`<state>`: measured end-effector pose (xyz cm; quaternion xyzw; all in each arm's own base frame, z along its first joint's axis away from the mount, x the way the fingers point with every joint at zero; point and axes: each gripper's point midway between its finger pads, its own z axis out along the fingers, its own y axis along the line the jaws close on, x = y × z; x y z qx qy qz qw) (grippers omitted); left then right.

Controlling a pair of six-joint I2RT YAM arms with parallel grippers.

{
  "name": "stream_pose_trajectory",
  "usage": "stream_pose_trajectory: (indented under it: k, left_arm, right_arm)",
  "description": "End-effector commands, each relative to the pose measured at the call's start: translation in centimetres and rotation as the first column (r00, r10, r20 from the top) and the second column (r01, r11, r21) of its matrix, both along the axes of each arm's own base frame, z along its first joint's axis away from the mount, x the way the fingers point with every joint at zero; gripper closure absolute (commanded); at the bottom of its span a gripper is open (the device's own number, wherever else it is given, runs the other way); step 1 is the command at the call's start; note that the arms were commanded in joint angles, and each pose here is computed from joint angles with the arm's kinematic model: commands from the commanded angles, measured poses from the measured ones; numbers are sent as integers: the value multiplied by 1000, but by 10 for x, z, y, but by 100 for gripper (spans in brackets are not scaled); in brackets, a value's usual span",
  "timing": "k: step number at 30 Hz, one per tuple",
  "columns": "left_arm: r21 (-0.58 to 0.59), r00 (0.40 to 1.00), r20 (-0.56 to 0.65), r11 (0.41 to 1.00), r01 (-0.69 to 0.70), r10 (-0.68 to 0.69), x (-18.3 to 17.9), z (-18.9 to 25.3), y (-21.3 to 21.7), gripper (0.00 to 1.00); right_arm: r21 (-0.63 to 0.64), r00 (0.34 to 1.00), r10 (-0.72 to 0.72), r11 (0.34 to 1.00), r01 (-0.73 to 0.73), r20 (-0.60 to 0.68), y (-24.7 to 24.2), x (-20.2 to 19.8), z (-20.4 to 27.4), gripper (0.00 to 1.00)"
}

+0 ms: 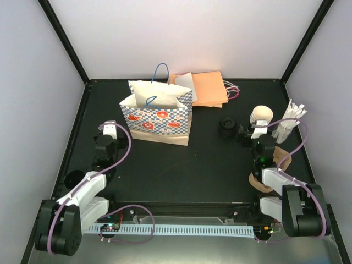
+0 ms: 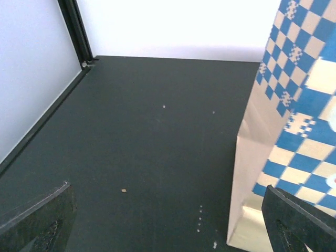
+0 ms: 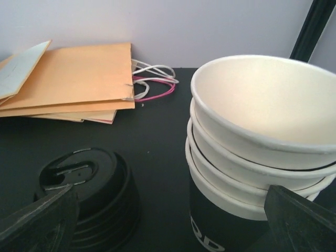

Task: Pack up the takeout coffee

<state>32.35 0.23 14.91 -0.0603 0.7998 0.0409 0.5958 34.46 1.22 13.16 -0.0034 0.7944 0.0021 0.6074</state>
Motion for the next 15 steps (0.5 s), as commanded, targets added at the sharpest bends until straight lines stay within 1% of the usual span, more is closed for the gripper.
stream_pose_trajectory:
  k: [1, 3, 6, 8, 11, 13, 15]
  left_arm:
    - [33, 993, 107, 998, -47, 43, 7, 19, 12, 1]
    - [41, 992, 121, 999, -34, 29, 9, 18, 12, 1]
    - [52, 994, 108, 998, -29, 23, 15, 16, 16, 1]
    - [44, 993, 114, 998, -33, 28, 19, 16, 20, 1]
    - [30, 993, 117, 999, -30, 26, 24, 17, 23, 1]
    - [28, 993, 113, 999, -27, 23, 26, 17, 23, 1]
    - [23, 994, 112, 1000, -20, 17, 26, 17, 21, 1]
  right_arm:
    - [-28, 990, -3, 1000, 7, 140, -6, 17, 39, 1]
    - [-37, 989, -3, 999, 8, 150, -7, 22, 41, 1]
    - [-30, 988, -5, 999, 10, 156, -12, 30, 41, 1]
    - [4, 985, -3, 1000, 2, 175, -15, 34, 37, 2]
    - [1, 986, 8, 1000, -8, 169, -14, 35, 25, 3]
    - [-2, 983, 17, 1000, -17, 181, -12, 35, 26, 2]
    - [-7, 986, 24, 1000, -23, 164, -12, 36, 24, 2]
